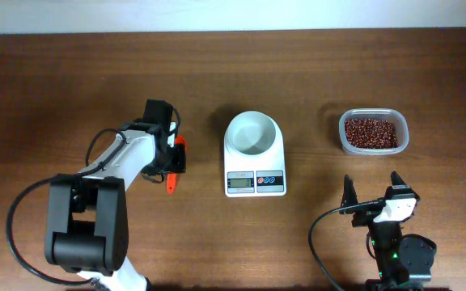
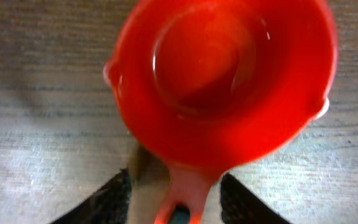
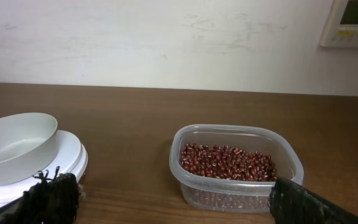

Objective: Scoop item into bowl and weigh 50g on scale

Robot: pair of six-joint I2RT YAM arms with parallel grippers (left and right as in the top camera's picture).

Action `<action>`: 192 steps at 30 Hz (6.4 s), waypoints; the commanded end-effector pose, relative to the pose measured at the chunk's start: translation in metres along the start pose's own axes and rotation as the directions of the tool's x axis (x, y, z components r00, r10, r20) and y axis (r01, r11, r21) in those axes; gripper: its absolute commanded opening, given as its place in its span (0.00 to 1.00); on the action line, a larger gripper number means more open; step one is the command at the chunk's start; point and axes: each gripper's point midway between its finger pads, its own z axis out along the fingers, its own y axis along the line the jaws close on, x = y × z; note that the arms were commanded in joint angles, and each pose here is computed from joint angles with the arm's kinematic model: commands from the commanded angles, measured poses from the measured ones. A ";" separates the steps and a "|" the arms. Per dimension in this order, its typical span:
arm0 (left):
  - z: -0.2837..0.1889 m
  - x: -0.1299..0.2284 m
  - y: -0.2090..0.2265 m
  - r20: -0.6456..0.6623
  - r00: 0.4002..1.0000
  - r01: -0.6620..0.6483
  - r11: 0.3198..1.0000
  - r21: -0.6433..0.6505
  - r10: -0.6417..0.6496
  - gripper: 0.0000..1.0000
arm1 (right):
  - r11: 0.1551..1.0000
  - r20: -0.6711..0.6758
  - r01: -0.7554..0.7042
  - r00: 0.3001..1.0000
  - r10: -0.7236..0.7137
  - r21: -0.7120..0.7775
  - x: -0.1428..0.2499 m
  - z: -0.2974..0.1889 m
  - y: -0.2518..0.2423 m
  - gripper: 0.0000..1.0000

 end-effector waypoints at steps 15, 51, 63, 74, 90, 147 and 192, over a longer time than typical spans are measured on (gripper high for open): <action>0.004 -0.016 -0.003 0.071 0.997 -0.002 1.000 0.005 0.001 0.21 | 1.000 -0.004 -0.001 1.000 0.001 -0.002 0.002 0.000 0.000 0.99; -0.204 -0.068 -0.146 -0.571 0.698 0.716 0.405 0.569 -0.431 0.00 | 0.962 -0.302 -0.226 0.938 0.171 -0.157 -0.192 0.025 0.034 0.99; -0.187 -0.061 -0.157 -0.610 0.542 0.840 0.372 0.394 -0.578 0.00 | 0.429 -0.875 -0.820 0.468 0.123 -0.379 -0.117 0.102 0.155 0.73; -0.176 -0.059 -0.167 -0.556 0.521 0.853 0.385 0.352 -0.647 0.00 | 0.672 -0.889 -0.714 0.419 0.184 -0.198 -0.083 0.120 0.215 0.66; -0.189 -0.045 -0.191 -0.653 0.493 0.869 0.365 0.334 -0.575 0.00 | 0.751 -0.824 -0.657 0.457 0.334 -0.060 -0.076 0.133 0.248 0.41; -0.229 -0.094 -0.135 0.315 0.940 -0.212 0.945 0.248 0.128 0.74 | 0.955 -0.892 -0.160 0.346 0.291 0.250 -0.099 0.078 -0.019 0.04; -0.137 -0.066 -0.217 0.201 0.814 -0.551 0.834 -0.033 0.546 0.99 | 0.977 -0.967 -0.081 0.145 0.207 0.197 0.031 0.151 -0.082 0.38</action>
